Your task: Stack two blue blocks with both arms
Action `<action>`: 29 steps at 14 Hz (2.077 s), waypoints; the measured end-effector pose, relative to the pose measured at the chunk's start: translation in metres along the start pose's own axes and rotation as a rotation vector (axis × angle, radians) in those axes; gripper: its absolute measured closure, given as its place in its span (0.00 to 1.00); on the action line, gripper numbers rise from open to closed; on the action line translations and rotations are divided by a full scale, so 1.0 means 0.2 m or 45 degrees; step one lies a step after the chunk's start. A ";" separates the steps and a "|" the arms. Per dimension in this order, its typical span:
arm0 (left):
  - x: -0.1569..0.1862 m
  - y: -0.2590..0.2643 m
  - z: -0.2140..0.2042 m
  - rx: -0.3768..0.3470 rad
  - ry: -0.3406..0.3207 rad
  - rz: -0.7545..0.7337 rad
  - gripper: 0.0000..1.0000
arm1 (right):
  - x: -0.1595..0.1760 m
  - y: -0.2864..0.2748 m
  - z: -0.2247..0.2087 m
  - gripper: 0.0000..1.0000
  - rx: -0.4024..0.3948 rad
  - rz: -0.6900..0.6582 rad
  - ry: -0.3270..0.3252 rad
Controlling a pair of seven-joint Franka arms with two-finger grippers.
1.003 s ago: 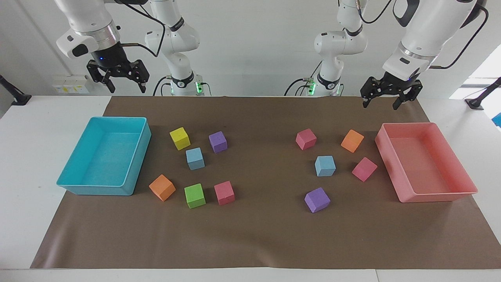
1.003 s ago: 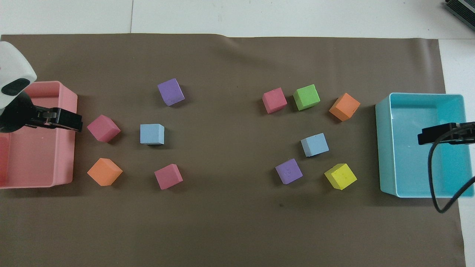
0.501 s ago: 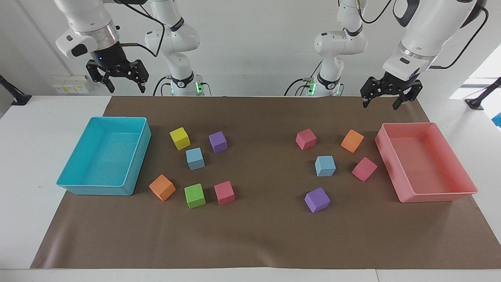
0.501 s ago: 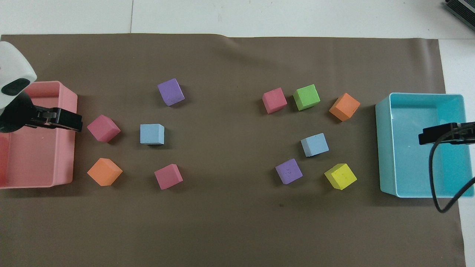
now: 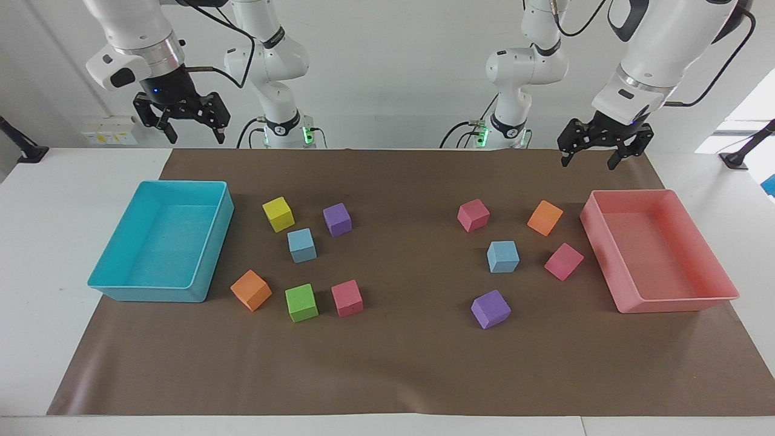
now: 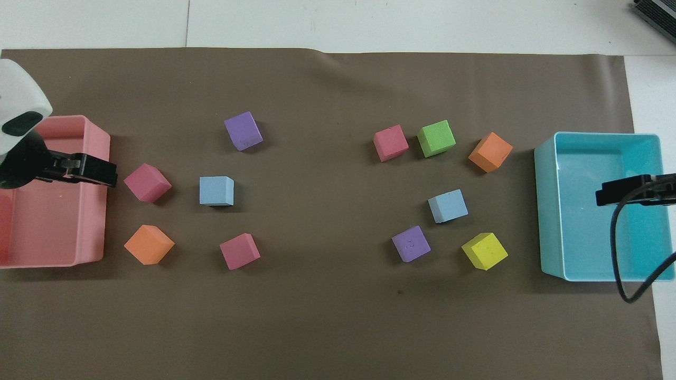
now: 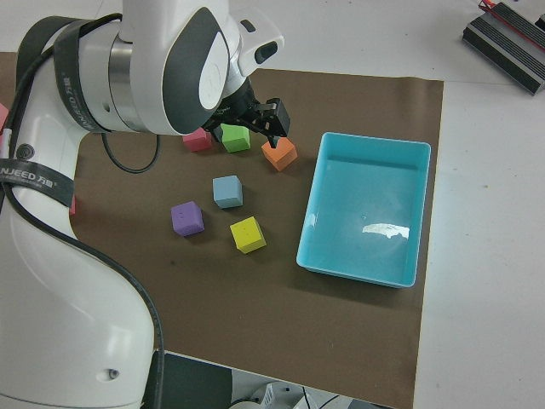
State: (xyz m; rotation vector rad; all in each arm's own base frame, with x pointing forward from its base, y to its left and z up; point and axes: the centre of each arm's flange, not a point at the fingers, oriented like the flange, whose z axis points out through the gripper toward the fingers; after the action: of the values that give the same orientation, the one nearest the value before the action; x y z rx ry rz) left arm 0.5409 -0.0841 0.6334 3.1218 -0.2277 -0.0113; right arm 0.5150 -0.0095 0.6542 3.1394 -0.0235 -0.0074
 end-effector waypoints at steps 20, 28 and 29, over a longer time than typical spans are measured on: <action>0.00 0.00 0.00 0.000 0.000 0.000 0.00 | 0.15 -0.17 0.22 0.00 0.003 -0.032 0.047; 0.00 0.00 0.00 0.000 0.000 0.000 0.00 | 0.27 -0.47 0.81 0.00 -0.002 -0.123 0.026; 0.00 0.00 0.00 0.000 0.000 0.000 0.00 | 0.29 -0.52 0.88 0.00 0.004 -0.137 0.026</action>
State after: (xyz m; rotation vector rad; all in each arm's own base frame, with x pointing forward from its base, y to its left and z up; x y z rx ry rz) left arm 0.5409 -0.0841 0.6334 3.1218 -0.2276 -0.0113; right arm 0.5741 0.0926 0.4779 3.1392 0.1450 0.0249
